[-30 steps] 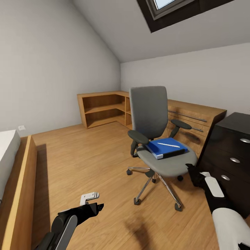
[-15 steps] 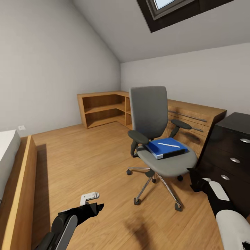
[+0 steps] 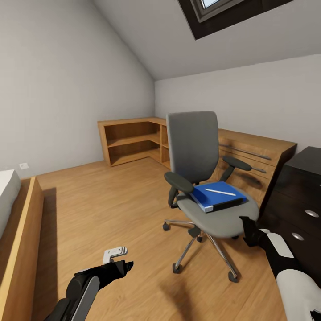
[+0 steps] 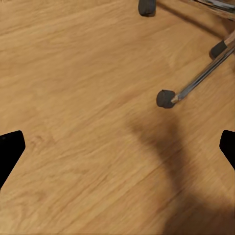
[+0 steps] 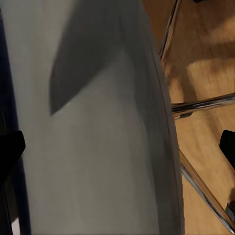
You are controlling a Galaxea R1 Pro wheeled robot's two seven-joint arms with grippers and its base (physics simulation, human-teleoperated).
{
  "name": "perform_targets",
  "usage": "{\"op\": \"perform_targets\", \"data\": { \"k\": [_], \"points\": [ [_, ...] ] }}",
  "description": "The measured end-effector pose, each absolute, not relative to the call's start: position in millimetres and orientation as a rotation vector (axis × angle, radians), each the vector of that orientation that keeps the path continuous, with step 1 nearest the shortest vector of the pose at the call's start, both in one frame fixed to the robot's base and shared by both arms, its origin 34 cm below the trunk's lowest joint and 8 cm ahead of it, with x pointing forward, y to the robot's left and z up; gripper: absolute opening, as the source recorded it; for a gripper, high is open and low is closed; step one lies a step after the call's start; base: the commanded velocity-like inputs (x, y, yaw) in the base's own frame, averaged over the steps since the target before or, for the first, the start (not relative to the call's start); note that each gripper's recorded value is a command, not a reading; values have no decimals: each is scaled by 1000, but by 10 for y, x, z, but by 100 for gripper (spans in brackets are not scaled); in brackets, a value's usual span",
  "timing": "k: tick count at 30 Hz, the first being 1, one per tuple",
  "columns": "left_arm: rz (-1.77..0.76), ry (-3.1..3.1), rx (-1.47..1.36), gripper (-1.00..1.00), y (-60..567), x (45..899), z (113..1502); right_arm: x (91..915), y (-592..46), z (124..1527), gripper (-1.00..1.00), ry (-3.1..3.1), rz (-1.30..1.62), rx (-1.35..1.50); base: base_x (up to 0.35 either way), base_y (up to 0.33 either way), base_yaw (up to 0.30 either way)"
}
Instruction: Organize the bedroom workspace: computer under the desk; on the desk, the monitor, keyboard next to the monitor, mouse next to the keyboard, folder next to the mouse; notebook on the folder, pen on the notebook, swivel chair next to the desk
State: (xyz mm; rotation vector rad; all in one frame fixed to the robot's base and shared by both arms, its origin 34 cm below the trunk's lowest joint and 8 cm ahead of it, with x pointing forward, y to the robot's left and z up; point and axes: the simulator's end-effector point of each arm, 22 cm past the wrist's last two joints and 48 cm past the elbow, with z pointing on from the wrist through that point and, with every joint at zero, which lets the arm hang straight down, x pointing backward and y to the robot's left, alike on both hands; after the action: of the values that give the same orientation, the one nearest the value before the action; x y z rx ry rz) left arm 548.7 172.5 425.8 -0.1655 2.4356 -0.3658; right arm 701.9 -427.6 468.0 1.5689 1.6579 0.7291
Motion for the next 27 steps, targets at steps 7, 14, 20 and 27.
{"op": "perform_targets", "data": {
  "k": [7, 14, 20, 27],
  "points": [
    [-366, 2435, -165, 100, 1725, 5487, 4260, 7020, -4285, 4690, 100, 1658, 724, 1564, 188, 36, 0],
    [-365, 2435, -166, 100, 1725, 5487, 4259, 7018, -4279, 4682, 100, 1660, 724, 1565, 217, 74, 0],
    [-364, 2436, -166, 100, 1728, 5486, 4259, 7015, -4288, 4684, 100, 1662, 720, 1564, 263, 53, 0],
    [-364, 2436, -166, 100, 1728, 5486, 4259, 7013, -4292, 4683, 100, 1663, 716, 1561, 319, 1, 0]
  ]
}}
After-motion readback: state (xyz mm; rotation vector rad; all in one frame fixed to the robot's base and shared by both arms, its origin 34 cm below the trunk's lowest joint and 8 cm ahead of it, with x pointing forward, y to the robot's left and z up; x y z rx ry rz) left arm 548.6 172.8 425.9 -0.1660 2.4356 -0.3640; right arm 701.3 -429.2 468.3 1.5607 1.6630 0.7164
